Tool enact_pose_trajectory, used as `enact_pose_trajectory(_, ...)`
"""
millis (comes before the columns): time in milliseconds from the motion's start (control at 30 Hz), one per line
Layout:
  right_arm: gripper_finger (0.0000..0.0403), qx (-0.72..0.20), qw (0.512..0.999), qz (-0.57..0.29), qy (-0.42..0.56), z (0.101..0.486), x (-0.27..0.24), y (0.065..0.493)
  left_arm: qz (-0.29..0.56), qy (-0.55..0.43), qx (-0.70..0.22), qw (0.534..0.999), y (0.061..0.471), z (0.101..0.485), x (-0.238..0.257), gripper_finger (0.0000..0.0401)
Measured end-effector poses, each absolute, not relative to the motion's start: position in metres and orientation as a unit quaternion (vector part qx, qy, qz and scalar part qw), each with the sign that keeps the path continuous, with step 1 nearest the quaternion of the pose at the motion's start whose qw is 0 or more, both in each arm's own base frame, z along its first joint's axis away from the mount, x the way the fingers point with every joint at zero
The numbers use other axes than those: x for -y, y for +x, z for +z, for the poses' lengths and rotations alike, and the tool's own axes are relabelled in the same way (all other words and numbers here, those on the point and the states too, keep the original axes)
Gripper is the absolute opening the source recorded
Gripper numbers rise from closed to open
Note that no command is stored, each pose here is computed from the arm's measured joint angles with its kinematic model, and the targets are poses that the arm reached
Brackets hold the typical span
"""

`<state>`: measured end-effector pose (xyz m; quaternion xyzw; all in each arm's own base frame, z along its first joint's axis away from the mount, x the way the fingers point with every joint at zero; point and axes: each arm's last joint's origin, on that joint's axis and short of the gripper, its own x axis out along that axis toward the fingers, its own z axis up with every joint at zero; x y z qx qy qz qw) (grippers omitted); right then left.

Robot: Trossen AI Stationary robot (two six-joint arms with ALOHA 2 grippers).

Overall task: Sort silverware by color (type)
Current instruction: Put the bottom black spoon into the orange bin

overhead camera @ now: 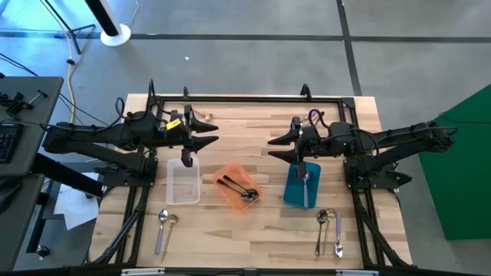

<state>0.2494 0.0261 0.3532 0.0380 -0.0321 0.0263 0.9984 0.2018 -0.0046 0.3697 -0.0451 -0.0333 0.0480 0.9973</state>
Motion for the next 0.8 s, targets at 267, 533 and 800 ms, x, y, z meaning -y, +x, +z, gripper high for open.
enact_pose_trajectory(267, 0.0138, 0.032, 0.998, 0.027, 0.045, 0.3532, -0.0261, 0.2494, 0.048, -0.037, 0.033, 0.998, 0.2018, 0.3698, 0.0047, 0.0138)
enact_pose_trajectory(533, 0.0138, 0.032, 0.998, 0.027, 0.046, 0.3532, -0.0261, 0.2494, 0.048, -0.036, 0.033, 0.998, 0.2018, 0.3698, 0.0047, 0.0138)
enact_pose_trajectory(800, 0.0138, 0.032, 0.998, 0.027, 0.047, 0.3532, -0.0261, 0.2494, 0.049, -0.036, 0.032, 0.998, 0.2018, 0.3695, 0.0046, 0.0138)
